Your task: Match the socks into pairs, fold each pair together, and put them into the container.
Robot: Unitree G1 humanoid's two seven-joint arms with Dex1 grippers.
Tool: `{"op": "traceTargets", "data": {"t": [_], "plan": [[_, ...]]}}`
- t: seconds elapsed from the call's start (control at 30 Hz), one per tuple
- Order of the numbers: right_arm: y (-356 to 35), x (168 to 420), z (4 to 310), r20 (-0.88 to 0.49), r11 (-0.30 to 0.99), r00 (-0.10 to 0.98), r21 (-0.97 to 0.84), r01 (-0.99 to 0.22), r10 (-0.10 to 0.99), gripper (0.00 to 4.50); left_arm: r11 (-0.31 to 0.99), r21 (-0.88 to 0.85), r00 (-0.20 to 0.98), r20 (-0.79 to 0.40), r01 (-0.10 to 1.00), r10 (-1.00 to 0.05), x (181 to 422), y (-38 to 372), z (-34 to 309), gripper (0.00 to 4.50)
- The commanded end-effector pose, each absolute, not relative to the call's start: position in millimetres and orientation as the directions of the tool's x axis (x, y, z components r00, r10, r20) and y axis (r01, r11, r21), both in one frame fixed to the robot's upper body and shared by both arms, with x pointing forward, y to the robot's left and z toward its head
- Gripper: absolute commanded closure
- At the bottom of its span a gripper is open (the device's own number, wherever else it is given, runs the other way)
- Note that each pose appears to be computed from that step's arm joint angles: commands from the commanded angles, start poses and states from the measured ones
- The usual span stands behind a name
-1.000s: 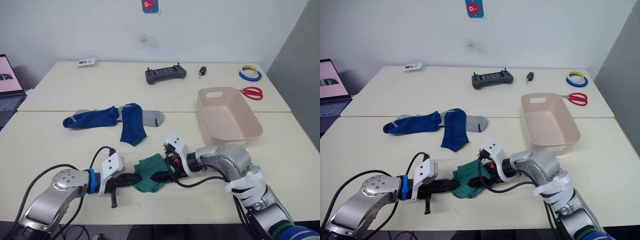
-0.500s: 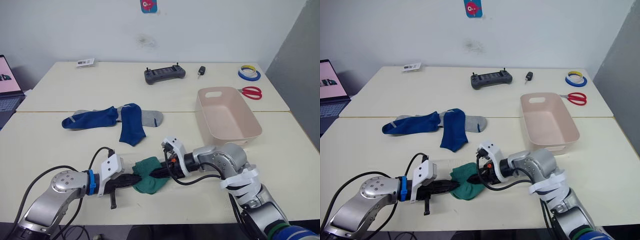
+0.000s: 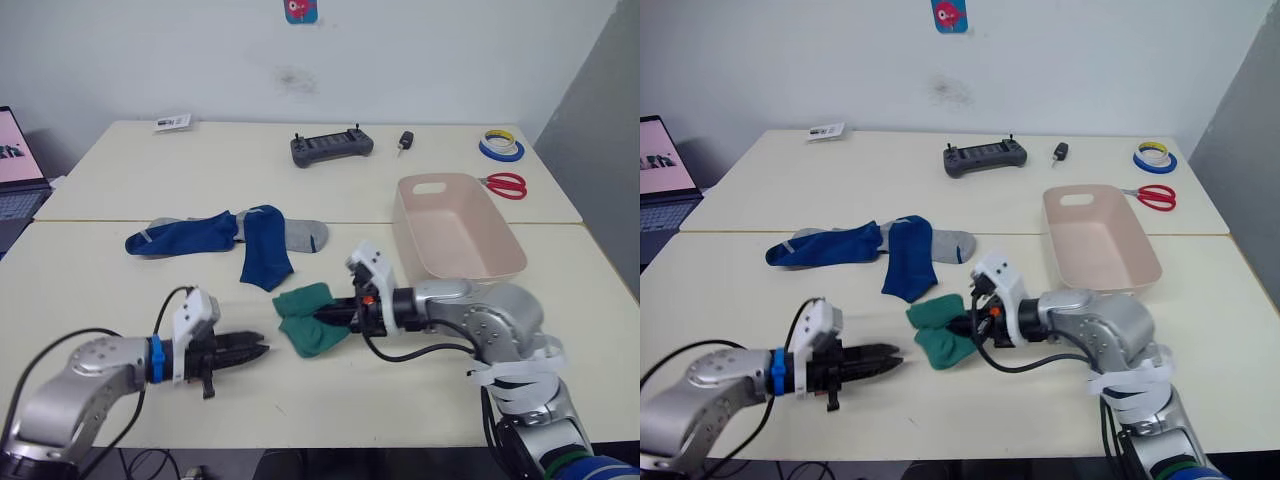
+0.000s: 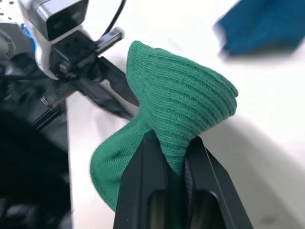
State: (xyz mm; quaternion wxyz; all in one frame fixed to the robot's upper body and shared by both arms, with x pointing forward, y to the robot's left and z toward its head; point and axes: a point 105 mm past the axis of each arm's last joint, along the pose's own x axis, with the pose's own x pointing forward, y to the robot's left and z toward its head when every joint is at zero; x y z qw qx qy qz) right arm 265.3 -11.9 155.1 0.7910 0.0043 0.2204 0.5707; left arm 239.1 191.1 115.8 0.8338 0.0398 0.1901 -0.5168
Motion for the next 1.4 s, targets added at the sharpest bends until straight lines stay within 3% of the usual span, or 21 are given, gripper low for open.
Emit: {"op": "traceTargets", "data": {"t": [0.03,0.27,0.47,0.6,0.73,0.87,1.0,1.33,1.4], "plan": [[-26.5,264.6,192.8,-0.257,0.362,0.314,0.163,-0.918,0.914,4.50,0.406,-0.133,0.360,-0.276,0.904,-0.891,241.4,182.9,155.5,2.30],[-94.1,293.2,256.2,-0.121,0.572,0.570,-0.020,-0.820,0.813,4.50,0.307,-0.101,0.285,-0.188,0.946,-0.940,256.2,150.5,197.6,0.02],[-161.6,312.8,290.8,-0.107,0.695,0.774,-0.376,-0.613,0.624,4.50,0.211,-0.115,0.193,-0.152,0.971,-0.969,256.2,128.8,218.8,0.00],[-186.5,329.9,283.0,-0.180,0.526,0.836,-0.704,-0.477,0.518,4.50,0.172,-0.116,0.155,-0.142,0.978,-0.978,255.3,122.4,224.7,0.00],[-190.1,349.4,266.2,-0.238,0.286,0.835,-0.863,-0.416,0.496,4.50,0.145,-0.118,0.127,-0.146,0.982,-0.981,254.6,118.4,226.1,0.00],[-191.6,369.2,235.9,-0.350,-0.008,0.809,-0.919,-0.393,0.473,4.50,0.116,-0.120,0.097,-0.153,0.986,-0.983,251.1,113.5,226.9,0.00],[-193.6,380.3,211.0,-0.453,-0.182,0.765,-0.890,-0.418,0.458,4.50,0.106,-0.104,0.089,-0.153,0.989,-0.984,250.1,108.4,229.3,0.00],[-184.6,381.9,189.7,-0.632,-0.303,0.615,-0.771,-0.560,0.471,4.50,0.120,-0.067,0.108,-0.159,0.991,-0.981,253.9,102.2,229.7,0.00],[-182.1,381.7,192.4,-0.642,-0.297,0.597,-0.760,-0.578,0.481,3.76,0.124,-0.059,0.113,-0.159,0.991,-0.981,255.3,101.7,230.0,0.00]]}}
